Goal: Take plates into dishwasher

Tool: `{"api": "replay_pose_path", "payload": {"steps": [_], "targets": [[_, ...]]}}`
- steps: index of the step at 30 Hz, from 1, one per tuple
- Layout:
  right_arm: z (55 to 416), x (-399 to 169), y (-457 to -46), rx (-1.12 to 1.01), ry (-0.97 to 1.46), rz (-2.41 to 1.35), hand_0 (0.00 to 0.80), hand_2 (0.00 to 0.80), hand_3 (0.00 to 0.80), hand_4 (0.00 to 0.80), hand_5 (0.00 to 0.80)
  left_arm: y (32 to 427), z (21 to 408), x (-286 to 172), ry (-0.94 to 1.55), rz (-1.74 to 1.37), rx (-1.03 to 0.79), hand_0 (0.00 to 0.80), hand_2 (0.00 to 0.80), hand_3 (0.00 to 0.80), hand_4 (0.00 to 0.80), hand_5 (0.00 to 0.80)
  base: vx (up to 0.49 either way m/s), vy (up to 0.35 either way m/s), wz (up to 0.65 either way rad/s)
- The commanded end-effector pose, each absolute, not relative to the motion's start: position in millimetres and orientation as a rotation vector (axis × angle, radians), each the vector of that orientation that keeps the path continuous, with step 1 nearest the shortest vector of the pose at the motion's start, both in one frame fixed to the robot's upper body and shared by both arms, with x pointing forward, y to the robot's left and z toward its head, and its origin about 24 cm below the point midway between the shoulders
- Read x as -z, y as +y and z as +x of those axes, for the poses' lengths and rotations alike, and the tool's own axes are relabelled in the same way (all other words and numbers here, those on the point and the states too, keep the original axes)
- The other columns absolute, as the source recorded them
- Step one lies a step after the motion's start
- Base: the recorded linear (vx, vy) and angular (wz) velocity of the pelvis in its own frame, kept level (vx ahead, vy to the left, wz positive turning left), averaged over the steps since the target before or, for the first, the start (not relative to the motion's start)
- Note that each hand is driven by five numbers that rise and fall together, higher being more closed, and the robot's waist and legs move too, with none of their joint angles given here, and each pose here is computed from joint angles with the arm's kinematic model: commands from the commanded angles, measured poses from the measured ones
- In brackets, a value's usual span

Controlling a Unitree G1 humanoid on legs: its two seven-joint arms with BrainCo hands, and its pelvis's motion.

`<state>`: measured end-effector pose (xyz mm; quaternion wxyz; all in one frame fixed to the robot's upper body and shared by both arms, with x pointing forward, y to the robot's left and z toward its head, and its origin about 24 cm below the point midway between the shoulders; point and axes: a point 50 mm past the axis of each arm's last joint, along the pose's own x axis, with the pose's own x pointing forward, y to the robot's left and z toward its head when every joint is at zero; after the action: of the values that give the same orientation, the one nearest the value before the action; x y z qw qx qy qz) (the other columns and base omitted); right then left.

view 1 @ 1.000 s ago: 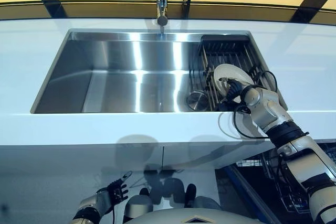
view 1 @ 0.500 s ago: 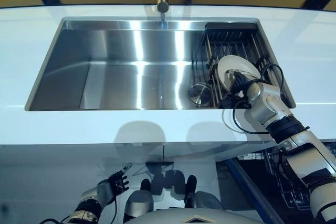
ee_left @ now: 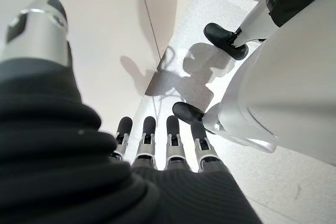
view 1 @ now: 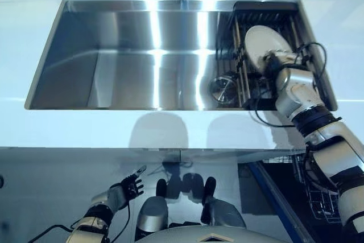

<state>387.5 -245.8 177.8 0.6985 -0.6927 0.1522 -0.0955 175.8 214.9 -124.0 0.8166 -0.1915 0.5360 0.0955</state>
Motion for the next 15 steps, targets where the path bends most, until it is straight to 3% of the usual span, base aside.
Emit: {"api": "replay_pose_path", "payload": {"steps": [1, 15], "targets": [[387.6, -227.3, -268.3, 0.449, 0.277, -1.691, 0.800, 0.800, 0.800, 0.800, 0.800, 216.5, 191.6, 115.1, 1.117, -0.363, -0.162, 0.000, 0.000, 0.000, 0.000, 0.000, -0.010, 0.035, -0.01], [369.5, -242.8, -305.7, 0.601, 0.164, -1.627, 0.800, 0.800, 0.800, 0.800, 0.800, 223.2, 175.3, 121.1, 1.148, -0.356, -0.175, 0.000, 0.000, 0.000, 0.000, 0.000, 0.022, 0.018, 0.00]]}}
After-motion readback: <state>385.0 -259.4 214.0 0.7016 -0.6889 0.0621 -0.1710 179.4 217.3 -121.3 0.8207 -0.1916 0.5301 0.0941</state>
